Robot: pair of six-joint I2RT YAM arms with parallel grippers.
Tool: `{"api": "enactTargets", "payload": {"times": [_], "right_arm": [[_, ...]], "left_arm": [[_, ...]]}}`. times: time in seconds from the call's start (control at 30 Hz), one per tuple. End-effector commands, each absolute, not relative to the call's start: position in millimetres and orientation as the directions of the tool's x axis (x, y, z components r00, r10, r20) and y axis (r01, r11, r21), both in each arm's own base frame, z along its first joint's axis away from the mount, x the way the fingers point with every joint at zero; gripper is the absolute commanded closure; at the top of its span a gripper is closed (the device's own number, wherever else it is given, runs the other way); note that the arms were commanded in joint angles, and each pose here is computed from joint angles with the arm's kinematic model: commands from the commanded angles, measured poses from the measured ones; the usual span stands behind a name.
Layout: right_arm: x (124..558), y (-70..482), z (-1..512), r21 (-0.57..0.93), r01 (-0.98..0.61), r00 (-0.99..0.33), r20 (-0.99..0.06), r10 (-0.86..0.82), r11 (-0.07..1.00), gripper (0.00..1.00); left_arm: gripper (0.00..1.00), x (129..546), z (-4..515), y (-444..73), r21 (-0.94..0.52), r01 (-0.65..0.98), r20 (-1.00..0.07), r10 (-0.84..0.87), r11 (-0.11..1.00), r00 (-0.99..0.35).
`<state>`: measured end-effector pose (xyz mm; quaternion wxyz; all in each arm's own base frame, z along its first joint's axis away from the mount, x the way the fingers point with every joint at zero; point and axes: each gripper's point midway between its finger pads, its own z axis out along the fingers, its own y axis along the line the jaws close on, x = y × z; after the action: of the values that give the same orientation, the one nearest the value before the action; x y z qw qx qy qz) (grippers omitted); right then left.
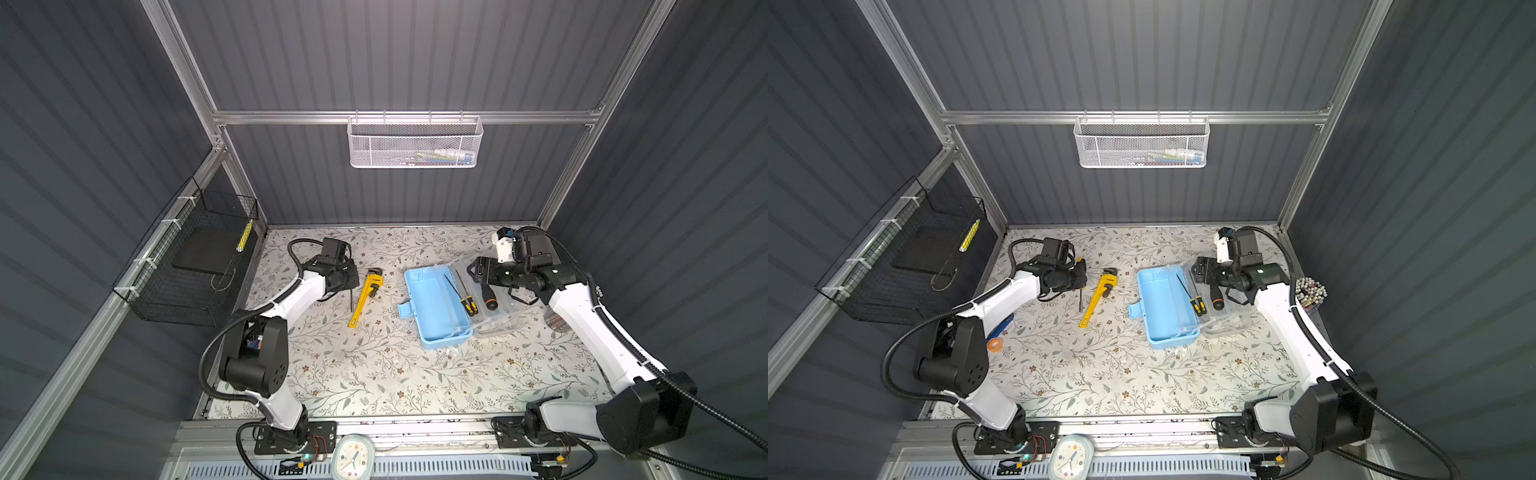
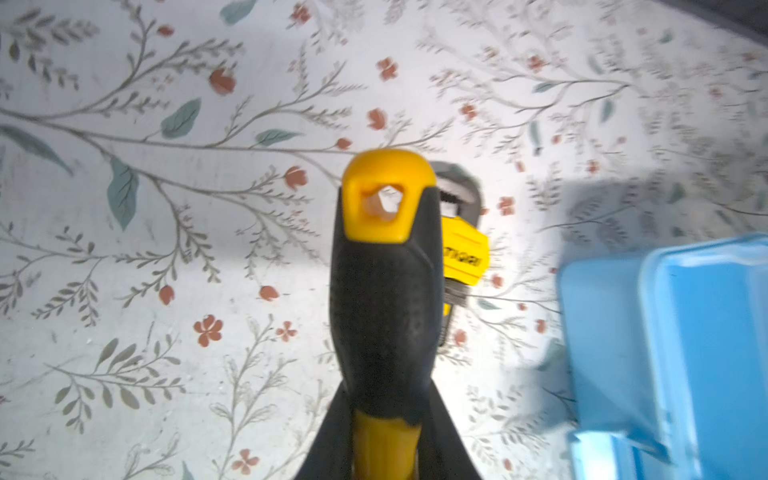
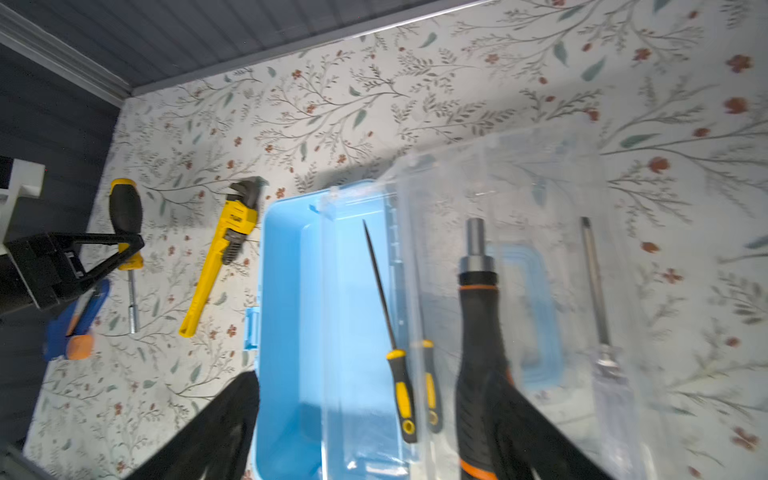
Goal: Pack the tool kit
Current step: 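Grasp the large yellow-black screwdriver by its shaft with the left gripper, then lift the screwdriver over the box with the left gripper while the right approaches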
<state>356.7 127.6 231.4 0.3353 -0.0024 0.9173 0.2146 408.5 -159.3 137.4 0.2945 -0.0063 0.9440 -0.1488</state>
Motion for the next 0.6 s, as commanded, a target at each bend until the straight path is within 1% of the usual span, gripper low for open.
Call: {"api": "enactTargets", "payload": {"times": [0.0, 0.17, 0.4, 0.57], "right_arm": [[358.7, 162.3, 235.4, 0.555, -0.190, -0.805, -0.560, 0.196, 0.810, 0.16], [364.3, 193.1, 246.5, 0.654, -0.230, -0.808, -0.541, 0.233, 0.721, 0.16], [371.4, 220.4, 240.8, 0.676, -0.232, -0.830, -0.513, 0.220, 0.699, 0.19], [374.9, 234.8, 241.9, 0.686, -0.249, -0.832, -0.513, 0.212, 0.683, 0.20]], "left_arm": [[1.00, 400.2, 170.5, -201.0, -0.364, 0.170, -0.601, -0.091, 0.916, -0.794], [1.00, 383.2, 198.3, -248.9, -0.484, 0.262, -0.636, -0.130, 0.835, -0.761], [1.00, 354.9, 227.1, -309.8, -0.548, 0.397, -0.669, -0.101, 0.737, -0.736], [1.00, 338.9, 234.2, -338.8, -0.575, 0.452, -0.674, -0.081, 0.682, -0.734]]}}
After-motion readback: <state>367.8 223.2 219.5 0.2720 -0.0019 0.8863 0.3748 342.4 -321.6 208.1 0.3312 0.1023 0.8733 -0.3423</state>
